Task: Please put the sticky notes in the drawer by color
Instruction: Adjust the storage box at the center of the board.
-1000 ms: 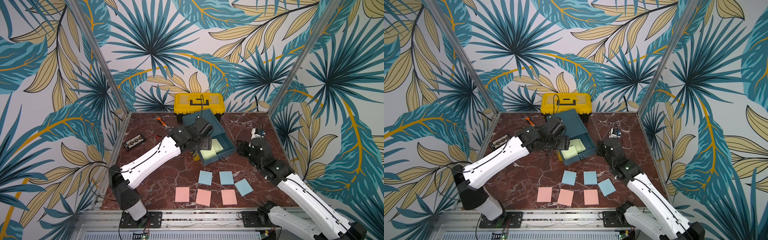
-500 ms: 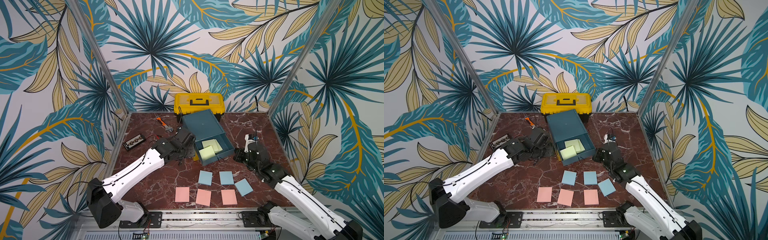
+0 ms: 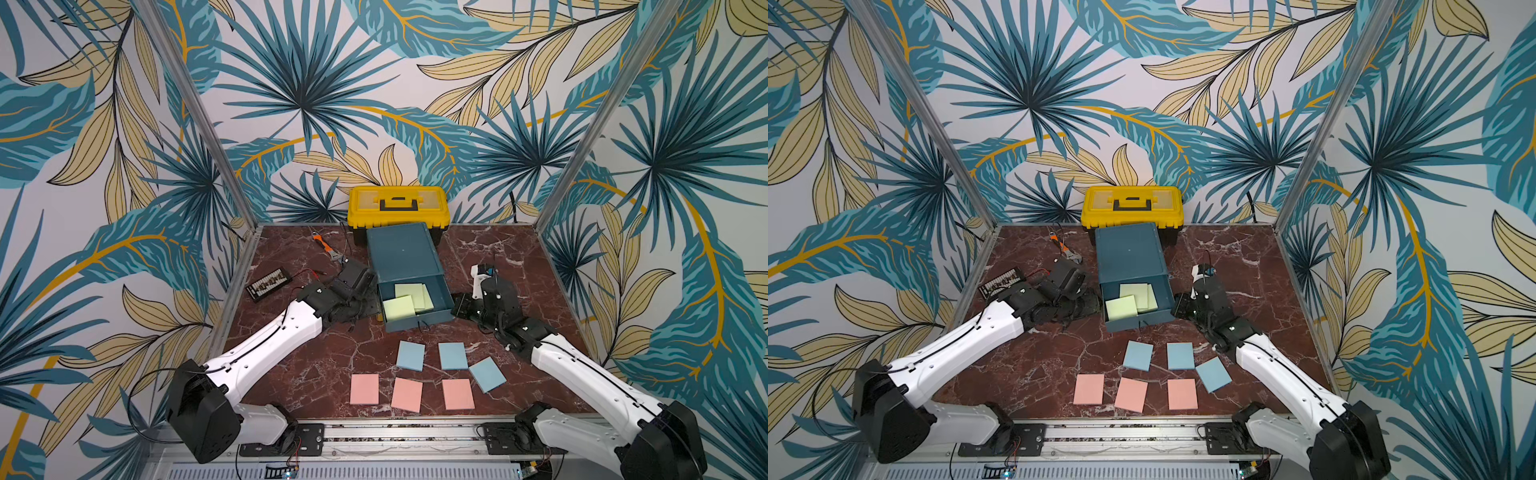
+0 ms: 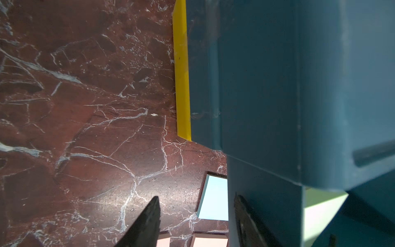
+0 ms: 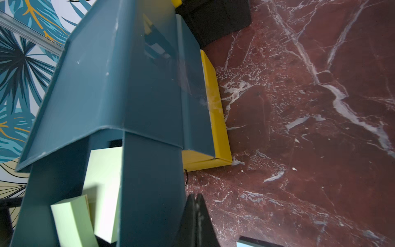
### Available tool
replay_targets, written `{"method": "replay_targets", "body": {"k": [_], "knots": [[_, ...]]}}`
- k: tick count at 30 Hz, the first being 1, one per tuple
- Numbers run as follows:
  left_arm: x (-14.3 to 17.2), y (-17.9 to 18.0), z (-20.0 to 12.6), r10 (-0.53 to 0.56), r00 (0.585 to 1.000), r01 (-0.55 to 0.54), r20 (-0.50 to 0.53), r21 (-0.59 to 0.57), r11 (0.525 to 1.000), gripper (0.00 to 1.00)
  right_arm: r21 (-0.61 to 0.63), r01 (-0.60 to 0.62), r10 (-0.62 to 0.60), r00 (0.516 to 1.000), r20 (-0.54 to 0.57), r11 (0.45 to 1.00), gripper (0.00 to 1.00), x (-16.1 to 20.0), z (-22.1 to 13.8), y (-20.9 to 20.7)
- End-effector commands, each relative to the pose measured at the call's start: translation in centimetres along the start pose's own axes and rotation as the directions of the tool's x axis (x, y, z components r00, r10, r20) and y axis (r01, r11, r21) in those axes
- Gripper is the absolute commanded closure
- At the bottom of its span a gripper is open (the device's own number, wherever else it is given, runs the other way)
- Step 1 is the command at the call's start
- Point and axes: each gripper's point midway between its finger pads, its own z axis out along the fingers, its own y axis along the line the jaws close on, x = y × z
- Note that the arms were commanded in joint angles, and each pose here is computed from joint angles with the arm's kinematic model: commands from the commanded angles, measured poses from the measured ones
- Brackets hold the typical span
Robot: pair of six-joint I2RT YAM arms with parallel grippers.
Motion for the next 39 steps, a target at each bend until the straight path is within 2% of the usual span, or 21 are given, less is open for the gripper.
{"method": "replay_targets", "body": {"k": [1, 6, 11, 16, 28, 32, 36, 39], "knots": [[-0.3, -0.6, 0.1, -0.014, 1.0, 0.014, 0.003, 0.065, 0.998, 0.42, -0.03, -0.006, 0.008, 0.998, 0.057, 1.0, 1.0, -2.0, -0.6, 1.4], [-1.2, 0.0, 0.3, -0.029, 1.0, 0.028, 0.013, 0.072, 0.997, 0.42, 0.05, 0.027, -0.03, 0.997, 0.064, 0.998, 0.99, -0.9, -3.6, -0.9], [-2.5, 1.4, 0.0, -0.065, 0.998, 0.064, 0.015, 0.076, 0.995, 0.42, -0.06, 0.004, -0.002, 1.0, 0.02, 0.998, 0.99, 1.6, -5.5, -0.3], [-3.1, 2.1, -0.7, -0.069, 0.997, 0.067, 0.027, 0.065, 0.996, 0.42, -0.158, -0.036, 0.027, 0.998, -0.057, 0.987, 0.99, 4.0, -5.2, 0.9], [-2.8, 3.4, -1.2, -0.079, 0.997, 0.079, 0.016, 0.039, 0.996, 0.41, -0.333, -0.023, -0.022, 0.991, -0.133, 0.943, 0.98, 4.8, -2.8, 5.7], [-2.9, 3.7, -1.5, -0.078, 0.997, 0.077, 0.024, 0.029, 0.997, 0.41, -0.266, 0.017, -0.061, 0.986, -0.157, 0.964, 0.99, 5.2, -2.6, 5.1], [-2.5, 3.6, -1.0, -0.076, 0.997, 0.076, -0.004, 0.04, 0.996, 0.41, -0.102, 0.105, -0.121, 0.979, -0.164, 0.989, 0.99, 5.5, -3.7, 1.8], [-2.0, 4.0, -0.6, -0.078, 0.997, 0.079, -0.023, 0.024, 0.997, 0.41, -0.101, 0.113, -0.129, 0.976, -0.174, 0.988, 0.99, 5.8, -5.6, 1.3]]}}
